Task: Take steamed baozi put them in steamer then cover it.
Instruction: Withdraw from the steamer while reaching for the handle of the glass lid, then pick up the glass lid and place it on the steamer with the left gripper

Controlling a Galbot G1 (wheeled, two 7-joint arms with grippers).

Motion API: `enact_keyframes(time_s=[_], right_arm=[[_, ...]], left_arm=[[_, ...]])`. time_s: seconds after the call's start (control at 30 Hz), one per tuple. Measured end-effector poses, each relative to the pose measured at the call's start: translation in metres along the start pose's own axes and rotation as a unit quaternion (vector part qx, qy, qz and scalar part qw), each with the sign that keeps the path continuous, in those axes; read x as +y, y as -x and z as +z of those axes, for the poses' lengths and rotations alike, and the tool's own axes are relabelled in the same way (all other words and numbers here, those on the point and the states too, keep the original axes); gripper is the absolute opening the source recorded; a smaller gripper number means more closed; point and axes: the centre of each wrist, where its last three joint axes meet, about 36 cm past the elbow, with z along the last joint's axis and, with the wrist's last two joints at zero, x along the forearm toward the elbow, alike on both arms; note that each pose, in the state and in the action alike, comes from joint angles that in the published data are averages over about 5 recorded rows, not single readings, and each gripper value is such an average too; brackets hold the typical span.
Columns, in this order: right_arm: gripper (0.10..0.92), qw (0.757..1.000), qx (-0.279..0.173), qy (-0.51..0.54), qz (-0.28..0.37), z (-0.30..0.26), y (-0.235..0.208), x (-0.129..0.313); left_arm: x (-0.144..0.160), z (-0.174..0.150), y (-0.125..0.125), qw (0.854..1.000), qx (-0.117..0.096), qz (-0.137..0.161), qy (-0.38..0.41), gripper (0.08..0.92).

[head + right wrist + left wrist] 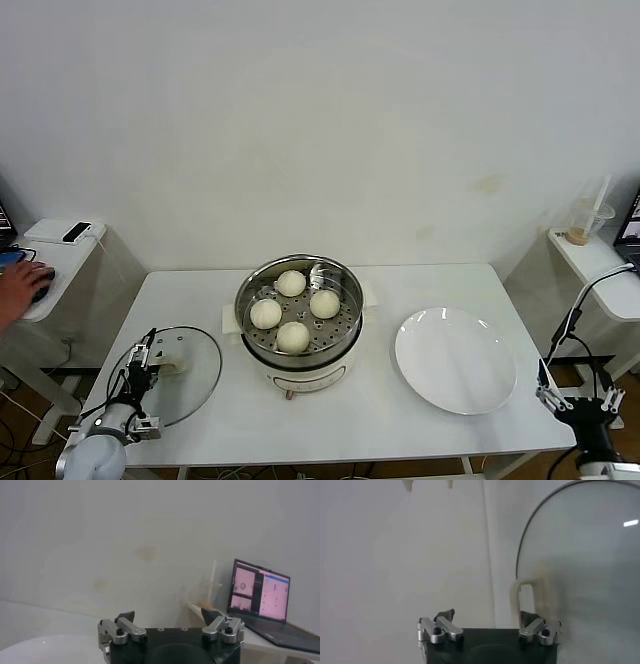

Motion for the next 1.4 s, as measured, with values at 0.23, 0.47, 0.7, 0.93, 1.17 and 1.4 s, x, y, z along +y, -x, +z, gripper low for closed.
enact_keyframes(time_s=[0.23,0.47,0.7,0.93,1.17,1.4], right_arm=[[0.823,1.0,-0.002,-0.001,0.001,-0.007,-0.002,-0.003],[0.823,1.0,-0.002,0.003,0.001,-0.014,-0.004,-0.003],[0.823,1.0,-0.005,0.003,-0.003,-0.018,-0.003,-0.002],[0.823,1.0,-0.007,0.006,-0.011,-0.02,-0.003,0.003],[0.823,1.0,-0.003,0.003,-0.027,-0.02,-0.003,0.009],[0.823,0.999,-0.001,0.002,-0.042,-0.018,0.0,0.014]], left_arm=[[-0.004,0.002,0.003,1.0,0.001,0.006,-0.004,0.541],[-0.005,0.001,0.005,1.0,-0.002,0.002,-0.01,0.342],[0.0,-0.002,0.001,1.0,-0.002,-0.013,-0.014,0.154],[0.013,-0.008,-0.009,0.999,0.003,-0.032,-0.015,0.136],[0.038,-0.015,-0.022,0.999,0.021,-0.048,-0.01,0.136],[0.076,-0.018,-0.036,0.997,0.047,-0.066,-0.002,0.136]])
